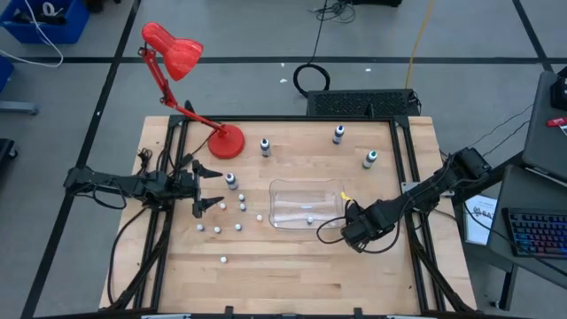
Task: Pick & Place food coloring
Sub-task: Put the small purple food coloring bottle into the transparent bin
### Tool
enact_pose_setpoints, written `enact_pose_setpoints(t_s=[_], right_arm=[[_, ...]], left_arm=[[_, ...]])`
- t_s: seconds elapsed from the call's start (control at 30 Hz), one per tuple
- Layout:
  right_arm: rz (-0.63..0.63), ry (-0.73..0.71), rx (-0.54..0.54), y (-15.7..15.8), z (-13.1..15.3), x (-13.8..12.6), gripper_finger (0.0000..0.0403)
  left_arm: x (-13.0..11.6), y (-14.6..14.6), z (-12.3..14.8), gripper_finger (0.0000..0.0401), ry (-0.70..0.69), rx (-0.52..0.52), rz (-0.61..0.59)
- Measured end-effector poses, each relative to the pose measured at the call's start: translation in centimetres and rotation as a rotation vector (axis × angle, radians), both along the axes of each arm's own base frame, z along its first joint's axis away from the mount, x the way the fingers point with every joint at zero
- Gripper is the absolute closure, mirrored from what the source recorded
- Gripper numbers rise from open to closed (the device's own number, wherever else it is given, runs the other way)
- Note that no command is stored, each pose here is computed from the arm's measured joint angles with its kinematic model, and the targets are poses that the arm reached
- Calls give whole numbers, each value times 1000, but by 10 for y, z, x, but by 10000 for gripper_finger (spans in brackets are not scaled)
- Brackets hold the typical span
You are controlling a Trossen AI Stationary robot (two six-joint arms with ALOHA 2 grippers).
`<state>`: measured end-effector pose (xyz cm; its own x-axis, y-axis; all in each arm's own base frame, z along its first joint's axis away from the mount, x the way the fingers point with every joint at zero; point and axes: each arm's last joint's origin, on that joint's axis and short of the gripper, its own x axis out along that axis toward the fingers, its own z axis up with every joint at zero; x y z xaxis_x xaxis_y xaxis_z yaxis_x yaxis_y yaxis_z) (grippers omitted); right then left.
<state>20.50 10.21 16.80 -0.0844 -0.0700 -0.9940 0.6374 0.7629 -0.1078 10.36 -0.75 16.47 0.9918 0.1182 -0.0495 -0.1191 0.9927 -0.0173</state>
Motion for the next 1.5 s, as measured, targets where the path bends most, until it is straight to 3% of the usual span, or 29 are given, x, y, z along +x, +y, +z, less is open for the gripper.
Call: enact_pose_setpoints(t_s=[0.4,0.83,1.03,1.17,1.3,1.5], right_arm=[[1,0,0,0,0,0,243],[11,-6,-7,0,0,0,362],[46,-44,-40,-2,3,0,363],[40,-69,-49,-4,28,-3,363],[24,-129,-127,-11,69,-11,363],[114,-482,-207,-21,128,-6,363]], left_arm=[[0,0,0,13,0,0,0],[0,0,0,13,0,0,0],[0,0,0,13,0,0,0],[0,0,0,13,0,0,0],[0,0,0,13,0,0,0],[0,0,0,13,0,0,0]])
